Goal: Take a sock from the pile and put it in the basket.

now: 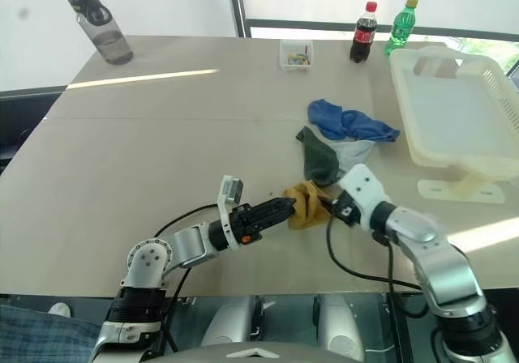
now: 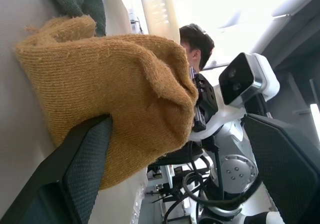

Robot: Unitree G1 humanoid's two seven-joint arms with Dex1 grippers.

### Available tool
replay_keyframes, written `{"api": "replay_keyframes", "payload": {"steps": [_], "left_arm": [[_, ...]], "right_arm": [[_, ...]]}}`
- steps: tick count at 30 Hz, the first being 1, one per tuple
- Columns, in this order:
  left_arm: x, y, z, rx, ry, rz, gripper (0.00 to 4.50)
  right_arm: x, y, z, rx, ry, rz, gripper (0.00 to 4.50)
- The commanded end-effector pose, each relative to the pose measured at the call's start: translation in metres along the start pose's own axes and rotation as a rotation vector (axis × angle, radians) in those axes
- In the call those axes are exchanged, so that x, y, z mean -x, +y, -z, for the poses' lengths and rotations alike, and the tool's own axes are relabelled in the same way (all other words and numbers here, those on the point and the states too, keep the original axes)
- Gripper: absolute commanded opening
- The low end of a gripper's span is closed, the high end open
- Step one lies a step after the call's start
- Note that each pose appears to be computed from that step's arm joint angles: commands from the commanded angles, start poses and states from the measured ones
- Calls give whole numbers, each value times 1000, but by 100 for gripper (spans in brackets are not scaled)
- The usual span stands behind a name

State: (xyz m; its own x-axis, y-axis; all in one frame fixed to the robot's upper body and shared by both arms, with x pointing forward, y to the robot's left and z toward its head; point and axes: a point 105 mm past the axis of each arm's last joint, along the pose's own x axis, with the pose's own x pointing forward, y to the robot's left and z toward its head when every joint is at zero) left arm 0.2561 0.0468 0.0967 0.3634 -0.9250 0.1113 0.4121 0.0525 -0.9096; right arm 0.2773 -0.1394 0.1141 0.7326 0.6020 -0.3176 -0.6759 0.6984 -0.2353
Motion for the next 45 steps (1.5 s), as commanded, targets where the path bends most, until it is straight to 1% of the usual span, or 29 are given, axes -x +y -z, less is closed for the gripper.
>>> {"api": "replay_keyframes", "payload": {"steps": [1,6,7,8,9,10,11,19,24,30,34,41,45], "left_arm": [[-2,1,-3,2,-7,11,445],[-6,1,-5,-3,-2,17,445],[-6,1,-4,-5,0,19,450],[-7,1,-4,-6,0,21,450],[-8,1,-5,-2,-6,24,450],[-8,1,-5,1,-8,26,450],[-8,1,-5,2,-8,27,450],[-8,2,-4,-2,1,26,450],[-9,3,-3,-2,7,29,450],[-9,2,-3,-1,2,31,450],[-9,2,-3,-2,4,32,450],[-9,2,-3,-1,11,34,450],[-9,1,-3,-9,17,32,450]], "right_arm": [[10,-2,-17,-53,-78,3,267],[16,5,-23,-180,-122,-41,267],[17,8,-24,-195,-126,-56,319],[17,9,-25,-214,-132,-61,338],[17,9,-26,-227,-136,-62,396],[17,9,-27,-239,-141,-64,425],[17,9,-28,-248,-144,-65,439],[26,0,-30,-267,-144,-69,439],[26,17,-29,-247,-107,-160,439],[23,25,-27,-230,-88,-189,439],[10,24,-25,-243,-69,-147,439],[-3,34,-25,-322,-68,-133,439],[-12,28,-5,-360,20,-49,439]]}}
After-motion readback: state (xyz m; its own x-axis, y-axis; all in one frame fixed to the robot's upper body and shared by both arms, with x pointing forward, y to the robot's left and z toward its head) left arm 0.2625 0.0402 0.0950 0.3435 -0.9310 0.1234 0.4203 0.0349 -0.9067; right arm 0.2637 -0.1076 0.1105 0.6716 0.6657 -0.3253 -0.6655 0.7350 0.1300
